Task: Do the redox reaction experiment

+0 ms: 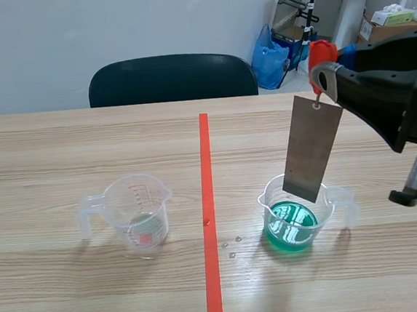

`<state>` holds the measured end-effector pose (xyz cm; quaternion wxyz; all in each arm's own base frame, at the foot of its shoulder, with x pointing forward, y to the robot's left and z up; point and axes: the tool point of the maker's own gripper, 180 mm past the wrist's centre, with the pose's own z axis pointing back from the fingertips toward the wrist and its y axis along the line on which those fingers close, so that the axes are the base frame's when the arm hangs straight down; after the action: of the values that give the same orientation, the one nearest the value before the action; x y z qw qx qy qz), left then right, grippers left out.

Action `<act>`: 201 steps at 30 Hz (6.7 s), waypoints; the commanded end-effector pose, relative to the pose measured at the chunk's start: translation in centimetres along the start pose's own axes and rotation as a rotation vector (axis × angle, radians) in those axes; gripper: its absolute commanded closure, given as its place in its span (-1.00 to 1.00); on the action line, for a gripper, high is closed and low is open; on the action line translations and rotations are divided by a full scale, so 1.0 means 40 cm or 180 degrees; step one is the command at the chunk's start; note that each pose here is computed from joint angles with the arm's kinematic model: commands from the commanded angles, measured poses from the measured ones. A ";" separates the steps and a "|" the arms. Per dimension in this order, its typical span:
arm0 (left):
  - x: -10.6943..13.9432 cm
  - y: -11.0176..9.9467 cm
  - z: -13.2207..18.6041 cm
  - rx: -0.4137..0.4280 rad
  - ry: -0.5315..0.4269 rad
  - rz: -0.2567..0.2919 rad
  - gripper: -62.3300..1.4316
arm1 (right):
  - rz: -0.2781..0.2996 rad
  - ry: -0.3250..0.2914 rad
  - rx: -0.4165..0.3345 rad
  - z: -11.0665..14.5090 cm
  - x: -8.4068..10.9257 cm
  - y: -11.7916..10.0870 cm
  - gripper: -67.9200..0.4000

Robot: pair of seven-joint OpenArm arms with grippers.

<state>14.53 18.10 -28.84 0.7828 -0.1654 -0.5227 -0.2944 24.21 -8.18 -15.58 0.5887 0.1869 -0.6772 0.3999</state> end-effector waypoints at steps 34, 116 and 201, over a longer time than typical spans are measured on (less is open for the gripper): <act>0.357 -0.248 -0.640 -0.1397 -0.0446 0.0329 0.88 | 0.0050 -0.0115 0.0024 -0.004 0.029 -0.001 0.93; -0.097 -0.110 0.181 0.0032 0.0076 0.0341 0.87 | 0.0051 -0.0104 0.0024 -0.004 0.027 -0.001 0.93; -0.102 -0.099 0.220 0.0250 0.0138 0.0236 -1.00 | 0.0054 -0.0104 0.0016 -0.004 0.026 -0.001 0.93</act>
<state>4.11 21.30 -29.86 0.8173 -0.1484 -0.4960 -0.2529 24.20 -8.17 -15.67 0.5888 0.1847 -0.6761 0.4026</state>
